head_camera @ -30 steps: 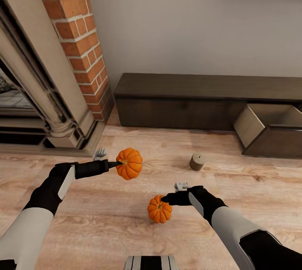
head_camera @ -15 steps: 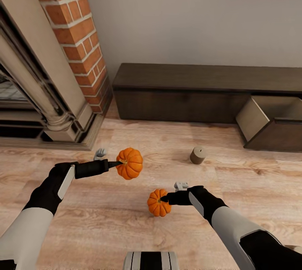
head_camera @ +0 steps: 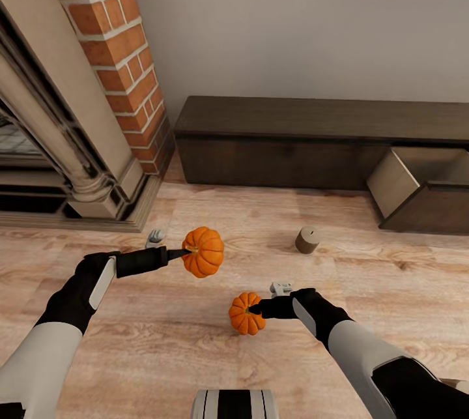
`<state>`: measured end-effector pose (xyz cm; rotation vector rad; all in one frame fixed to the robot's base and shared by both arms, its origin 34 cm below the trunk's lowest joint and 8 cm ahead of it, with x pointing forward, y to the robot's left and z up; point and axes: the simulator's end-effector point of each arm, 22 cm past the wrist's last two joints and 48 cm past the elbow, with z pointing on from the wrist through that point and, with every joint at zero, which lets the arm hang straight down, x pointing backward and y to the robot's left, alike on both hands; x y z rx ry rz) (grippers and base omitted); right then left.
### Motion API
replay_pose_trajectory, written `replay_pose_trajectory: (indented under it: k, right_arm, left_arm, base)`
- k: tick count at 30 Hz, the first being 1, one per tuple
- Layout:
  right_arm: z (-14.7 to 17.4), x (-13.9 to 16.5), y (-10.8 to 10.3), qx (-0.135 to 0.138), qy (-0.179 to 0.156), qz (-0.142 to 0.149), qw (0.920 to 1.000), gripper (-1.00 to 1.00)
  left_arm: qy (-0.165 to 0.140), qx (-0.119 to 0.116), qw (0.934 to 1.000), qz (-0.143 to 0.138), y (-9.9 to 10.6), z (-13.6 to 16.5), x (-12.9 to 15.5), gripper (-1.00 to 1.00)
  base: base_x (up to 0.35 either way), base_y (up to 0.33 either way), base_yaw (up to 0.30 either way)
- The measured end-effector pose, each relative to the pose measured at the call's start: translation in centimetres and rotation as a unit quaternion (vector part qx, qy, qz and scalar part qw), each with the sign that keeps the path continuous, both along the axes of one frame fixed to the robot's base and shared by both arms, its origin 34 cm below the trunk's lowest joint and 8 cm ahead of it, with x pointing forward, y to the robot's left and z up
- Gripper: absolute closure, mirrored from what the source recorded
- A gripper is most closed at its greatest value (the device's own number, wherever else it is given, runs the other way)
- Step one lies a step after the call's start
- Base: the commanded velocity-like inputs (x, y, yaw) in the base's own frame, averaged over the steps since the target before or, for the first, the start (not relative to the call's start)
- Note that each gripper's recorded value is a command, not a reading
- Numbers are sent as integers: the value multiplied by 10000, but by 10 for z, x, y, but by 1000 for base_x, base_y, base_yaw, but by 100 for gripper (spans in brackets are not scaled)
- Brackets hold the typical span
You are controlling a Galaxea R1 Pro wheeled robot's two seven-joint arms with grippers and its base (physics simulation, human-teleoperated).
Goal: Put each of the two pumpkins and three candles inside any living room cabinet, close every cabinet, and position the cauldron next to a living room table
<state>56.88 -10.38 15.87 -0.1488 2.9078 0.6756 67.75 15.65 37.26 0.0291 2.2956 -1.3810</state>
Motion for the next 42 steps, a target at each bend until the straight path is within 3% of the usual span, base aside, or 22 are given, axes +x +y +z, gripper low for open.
replay_pose_trajectory:
  k: [6, 14, 25, 42]
  right_arm:
    - [0, 0, 0, -8, -1, 4, 10000, -100]
    - [0, 0, 0, -7, -3, 0, 10000, -100]
    - [0, 0, -1, -25, -2, -4, 10000, -100]
    - [-35, -24, -2, -42, 337, 1, 9994, -100]
  left_arm:
    - [-375, 6, 9993, 7, 0, 5, 6, 100]
    - [-437, 31, 9990, 30, 1, 5, 8, 100]
    - [-428, 25, 9991, 15, 1, 5, 7, 100]
    - [-77, 20, 10000, 3, 1, -38, -3, 100]
  base:
    - [0, 0, 0]
    - [86, 65, 0]
    - [24, 19, 0]
    - [0, 0, 0]
